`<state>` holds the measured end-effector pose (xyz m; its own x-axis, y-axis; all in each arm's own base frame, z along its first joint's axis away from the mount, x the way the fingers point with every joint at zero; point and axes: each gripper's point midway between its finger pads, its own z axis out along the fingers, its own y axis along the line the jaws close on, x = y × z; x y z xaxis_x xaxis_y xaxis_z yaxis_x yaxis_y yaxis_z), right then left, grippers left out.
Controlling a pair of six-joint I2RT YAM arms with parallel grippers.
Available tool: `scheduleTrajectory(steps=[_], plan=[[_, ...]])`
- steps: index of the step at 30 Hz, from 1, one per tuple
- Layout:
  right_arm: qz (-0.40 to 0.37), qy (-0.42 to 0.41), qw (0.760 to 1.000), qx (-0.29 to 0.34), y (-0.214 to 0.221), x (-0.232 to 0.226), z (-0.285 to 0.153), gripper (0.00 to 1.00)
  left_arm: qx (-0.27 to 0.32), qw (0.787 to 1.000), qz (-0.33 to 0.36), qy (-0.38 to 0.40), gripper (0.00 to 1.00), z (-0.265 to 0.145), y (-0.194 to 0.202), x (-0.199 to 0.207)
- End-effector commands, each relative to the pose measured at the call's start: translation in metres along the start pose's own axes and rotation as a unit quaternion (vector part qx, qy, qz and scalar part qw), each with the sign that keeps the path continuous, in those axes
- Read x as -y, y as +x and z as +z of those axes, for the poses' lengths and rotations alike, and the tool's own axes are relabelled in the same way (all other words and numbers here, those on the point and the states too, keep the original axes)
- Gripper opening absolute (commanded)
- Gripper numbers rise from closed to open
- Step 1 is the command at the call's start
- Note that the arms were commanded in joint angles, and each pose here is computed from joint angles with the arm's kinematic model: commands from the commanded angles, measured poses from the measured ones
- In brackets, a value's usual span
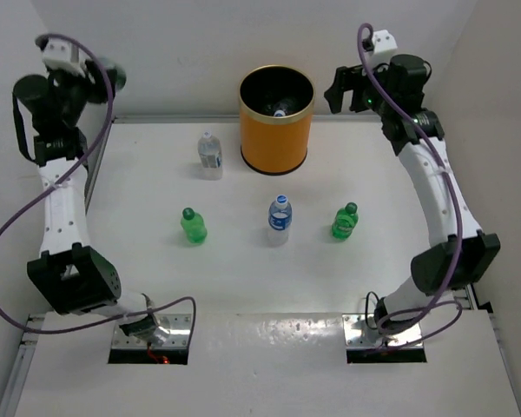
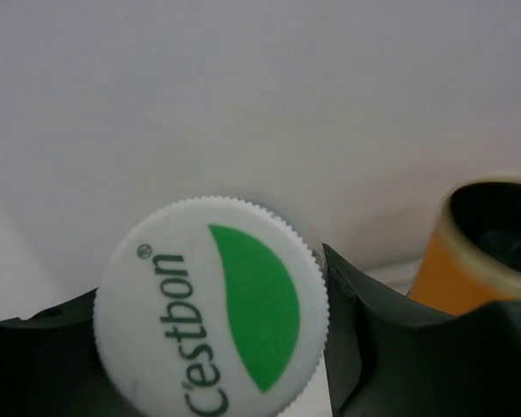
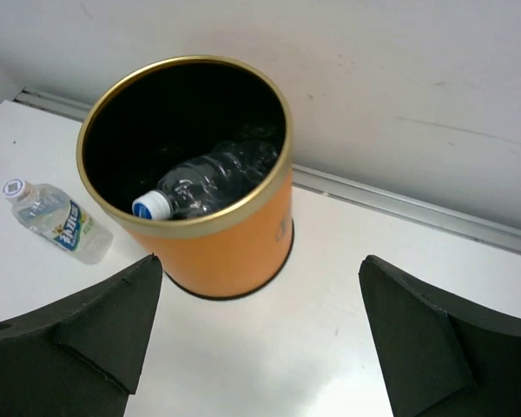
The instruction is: Put the plastic bottles in the bin
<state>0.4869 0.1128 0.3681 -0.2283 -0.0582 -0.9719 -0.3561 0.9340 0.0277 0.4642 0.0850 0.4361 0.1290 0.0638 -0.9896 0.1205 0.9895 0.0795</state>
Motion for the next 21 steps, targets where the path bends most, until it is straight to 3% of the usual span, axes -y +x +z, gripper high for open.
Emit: scheduleTrajectory(steps=[1,4,7,8,9,11,12,13,15,21], plan=[[0.012,0.015,0.999,0.033,-0.02,0.004,-0.037,0.94,0.114,0.982,-0.057,0.14,0.03,0.017,-0.093,0.089],[0.012,0.022,1.0,0.003,0.0,0.009,-0.051,0.94,0.142,0.959,-0.104,0.222,0.02,0.042,-0.113,0.153],[0.011,0.024,0.999,-0.028,0.019,0.01,-0.065,0.94,0.164,0.938,-0.117,0.28,0.02,0.06,-0.131,0.206],[0.008,0.022,0.999,-0.036,0.026,0.008,-0.071,0.94,0.148,0.937,-0.127,0.29,0.02,0.079,-0.111,0.218],[0.009,0.017,0.999,-0.051,0.035,0.006,-0.074,0.94,0.168,0.931,-0.123,0.3,0.02,0.082,-0.127,0.237],[0.004,0.013,0.999,-0.052,0.038,0.004,-0.083,0.94,0.172,0.93,-0.113,0.305,0.02,0.097,-0.123,0.254],[0.007,0.013,0.998,-0.066,0.051,0.003,-0.083,0.94,0.158,0.933,-0.107,0.305,0.02,0.117,-0.1,0.264],[0.007,0.011,0.998,-0.069,0.054,0.002,-0.086,0.94,0.178,0.93,-0.103,0.306,0.02,0.119,-0.116,0.276],[0.006,0.005,0.997,-0.08,0.062,-0.001,-0.087,0.94,0.164,0.933,-0.094,0.305,0.02,0.135,-0.1,0.289],[-0.01,0.004,0.994,-0.11,0.079,-0.002,-0.081,0.94,0.109,0.945,-0.053,0.304,0.03,0.168,-0.021,0.332]])
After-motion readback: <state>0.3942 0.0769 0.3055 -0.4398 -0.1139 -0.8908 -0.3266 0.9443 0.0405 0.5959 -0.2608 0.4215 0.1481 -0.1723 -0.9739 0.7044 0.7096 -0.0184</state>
